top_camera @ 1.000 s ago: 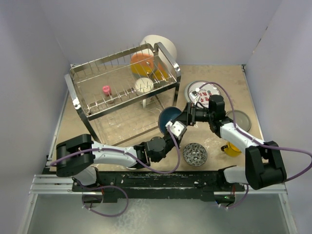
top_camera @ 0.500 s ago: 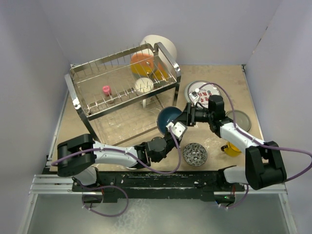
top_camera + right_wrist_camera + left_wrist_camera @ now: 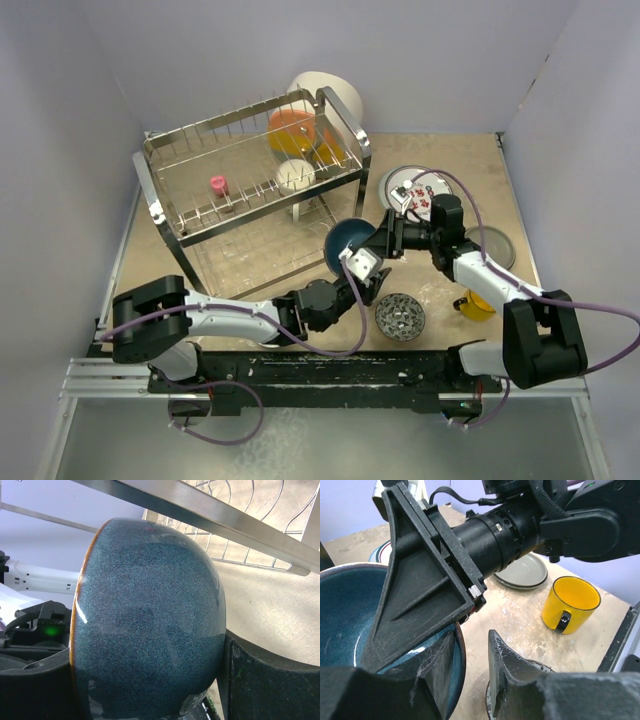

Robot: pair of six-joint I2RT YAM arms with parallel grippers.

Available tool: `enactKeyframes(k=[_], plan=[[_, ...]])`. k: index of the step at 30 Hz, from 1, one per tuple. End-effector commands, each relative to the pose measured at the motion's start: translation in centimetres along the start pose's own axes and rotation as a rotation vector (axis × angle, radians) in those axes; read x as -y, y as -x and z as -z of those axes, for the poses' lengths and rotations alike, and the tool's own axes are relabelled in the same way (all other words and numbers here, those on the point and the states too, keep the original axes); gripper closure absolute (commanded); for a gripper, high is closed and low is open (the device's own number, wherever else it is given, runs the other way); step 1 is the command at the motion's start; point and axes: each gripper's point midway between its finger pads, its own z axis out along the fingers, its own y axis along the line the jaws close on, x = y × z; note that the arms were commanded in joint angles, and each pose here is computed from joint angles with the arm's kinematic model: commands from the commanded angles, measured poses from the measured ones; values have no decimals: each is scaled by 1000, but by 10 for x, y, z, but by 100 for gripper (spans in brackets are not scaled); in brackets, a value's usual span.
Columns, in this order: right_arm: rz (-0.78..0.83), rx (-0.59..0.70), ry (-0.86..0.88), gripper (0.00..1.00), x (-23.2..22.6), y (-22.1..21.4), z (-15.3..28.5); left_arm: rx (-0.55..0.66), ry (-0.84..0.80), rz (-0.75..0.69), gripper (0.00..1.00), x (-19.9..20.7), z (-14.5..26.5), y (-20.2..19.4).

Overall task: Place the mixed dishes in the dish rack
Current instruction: Pick up the bowl from the dish rack.

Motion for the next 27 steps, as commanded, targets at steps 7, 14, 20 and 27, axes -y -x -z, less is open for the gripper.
enactKeyframes(k=[7,14,20,27], plan=[[98,36,66,56,-22,15,3,78,-92,127,51,16,15,46],[123,69,26,56,-17,19,5,-36,-183,214,46,25,46,66],[137,93,12,56,-17,20,5,-95,-274,283,46,30,85,107],[184,92,10,57,-31,15,-1,-49,-357,312,46,35,109,185]])
